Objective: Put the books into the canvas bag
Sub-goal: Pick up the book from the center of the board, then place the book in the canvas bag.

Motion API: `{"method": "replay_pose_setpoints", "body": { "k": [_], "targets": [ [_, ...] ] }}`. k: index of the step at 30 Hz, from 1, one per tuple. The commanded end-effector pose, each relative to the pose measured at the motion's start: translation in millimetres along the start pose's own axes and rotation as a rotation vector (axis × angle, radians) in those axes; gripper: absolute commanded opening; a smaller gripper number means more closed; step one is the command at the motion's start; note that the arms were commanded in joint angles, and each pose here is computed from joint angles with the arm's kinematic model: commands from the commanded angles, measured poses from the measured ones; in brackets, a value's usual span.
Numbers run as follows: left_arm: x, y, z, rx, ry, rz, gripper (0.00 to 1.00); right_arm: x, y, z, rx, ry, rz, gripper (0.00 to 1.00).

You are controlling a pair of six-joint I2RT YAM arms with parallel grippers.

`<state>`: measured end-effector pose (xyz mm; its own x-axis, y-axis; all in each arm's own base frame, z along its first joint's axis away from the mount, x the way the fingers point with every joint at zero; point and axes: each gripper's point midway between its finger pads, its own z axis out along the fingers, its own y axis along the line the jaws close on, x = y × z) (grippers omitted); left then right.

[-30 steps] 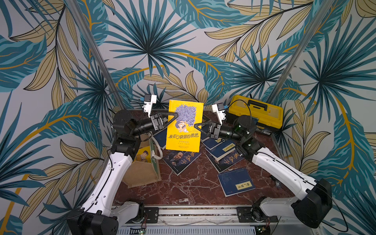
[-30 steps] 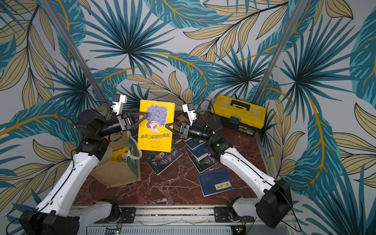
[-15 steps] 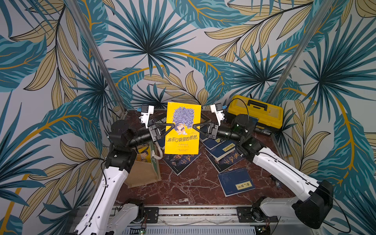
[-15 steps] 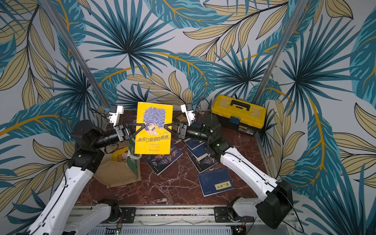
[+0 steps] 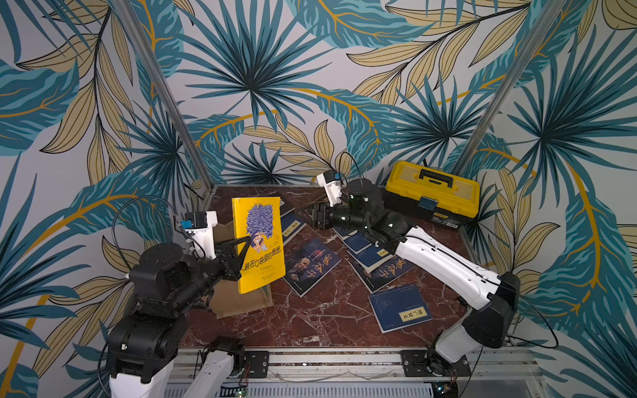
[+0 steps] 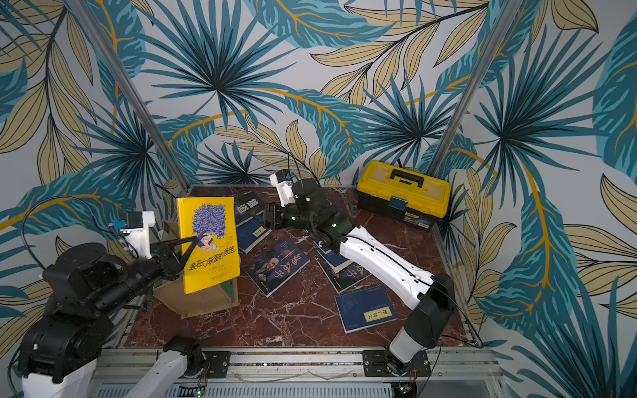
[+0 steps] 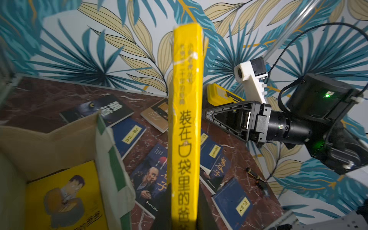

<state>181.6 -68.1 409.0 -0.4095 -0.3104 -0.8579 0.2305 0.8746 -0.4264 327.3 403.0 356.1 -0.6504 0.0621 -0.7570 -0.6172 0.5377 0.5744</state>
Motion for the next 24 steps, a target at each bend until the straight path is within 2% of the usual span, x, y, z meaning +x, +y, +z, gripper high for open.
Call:
{"method": "replay_pose_setpoints", "body": {
  "k": [1, 5, 11, 17, 20, 24],
  "targets": [
    [-22, 30, -26, -0.225, -0.103, 0.119, 0.00, 33, -7, 26, 0.092, 0.105, -0.006, 0.59],
    [-26, 40, -24, -0.288, -0.095, 0.177, 0.00, 46, 3, 59, 0.076, 0.128, 0.018, 0.59],
    [-49, 35, -11, -0.294, -0.084, 0.235, 0.00, 65, 30, 101, 0.031, 0.178, -0.003, 0.62],
    [-66, 32, 3, -0.291, -0.098, 0.284, 0.00, 88, 24, 129, 0.115, 0.236, -0.052, 0.63],
    [-60, 39, 18, -0.303, -0.053, 0.289, 0.00, 89, 12, 128, 0.176, 0.235, -0.074, 0.63],
    [-35, 55, 39, -0.325, 0.035, 0.258, 0.00, 92, -4, 121, 0.259, 0.239, -0.110, 0.63]
  ]
}}
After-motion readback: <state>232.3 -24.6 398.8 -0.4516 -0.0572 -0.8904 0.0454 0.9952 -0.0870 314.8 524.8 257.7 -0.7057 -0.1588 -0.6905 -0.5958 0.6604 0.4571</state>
